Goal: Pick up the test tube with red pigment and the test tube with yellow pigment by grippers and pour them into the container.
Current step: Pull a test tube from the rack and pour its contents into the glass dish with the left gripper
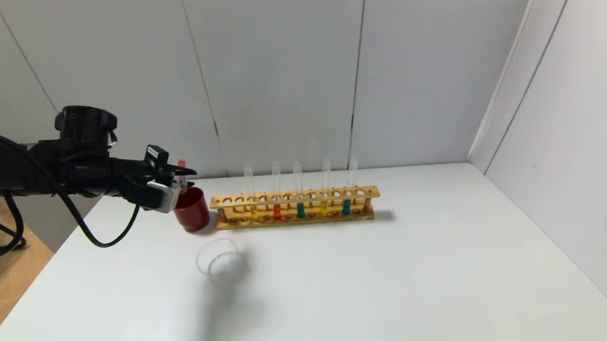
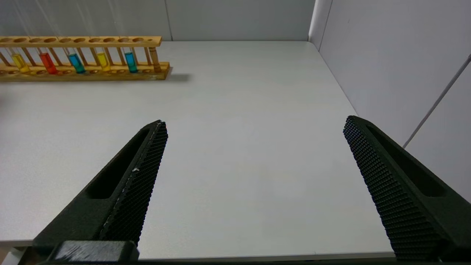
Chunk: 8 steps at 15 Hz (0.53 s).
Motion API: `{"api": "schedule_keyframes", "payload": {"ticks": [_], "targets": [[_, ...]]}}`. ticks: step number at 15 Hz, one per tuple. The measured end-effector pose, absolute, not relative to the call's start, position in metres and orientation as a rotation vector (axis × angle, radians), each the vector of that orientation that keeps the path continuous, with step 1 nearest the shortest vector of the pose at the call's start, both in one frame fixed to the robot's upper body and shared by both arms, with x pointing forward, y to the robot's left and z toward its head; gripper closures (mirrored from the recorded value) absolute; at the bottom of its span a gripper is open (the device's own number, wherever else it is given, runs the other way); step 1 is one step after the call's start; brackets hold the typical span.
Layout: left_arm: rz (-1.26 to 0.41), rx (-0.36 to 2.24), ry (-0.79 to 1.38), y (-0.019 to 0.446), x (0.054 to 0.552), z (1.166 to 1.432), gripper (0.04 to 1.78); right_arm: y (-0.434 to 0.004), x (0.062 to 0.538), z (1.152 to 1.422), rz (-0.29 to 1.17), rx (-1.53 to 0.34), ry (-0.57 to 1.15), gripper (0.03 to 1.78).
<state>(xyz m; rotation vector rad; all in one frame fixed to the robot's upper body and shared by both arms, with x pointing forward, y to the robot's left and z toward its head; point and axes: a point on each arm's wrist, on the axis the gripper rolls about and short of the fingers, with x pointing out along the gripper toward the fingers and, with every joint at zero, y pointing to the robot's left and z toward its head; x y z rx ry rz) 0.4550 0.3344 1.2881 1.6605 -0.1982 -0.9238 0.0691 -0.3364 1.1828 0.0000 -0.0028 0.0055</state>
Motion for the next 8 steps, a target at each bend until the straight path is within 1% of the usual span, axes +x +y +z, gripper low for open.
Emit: {"api": "schedule_keyframes", "payload": {"ticks": [8], "targets": [[-0.938,1.695,-0.208,0.3335,0.461,1.2813,1.49,-0.3364,0.0691,1.1828,0.006,0.0,-0.003,0.06]]}}
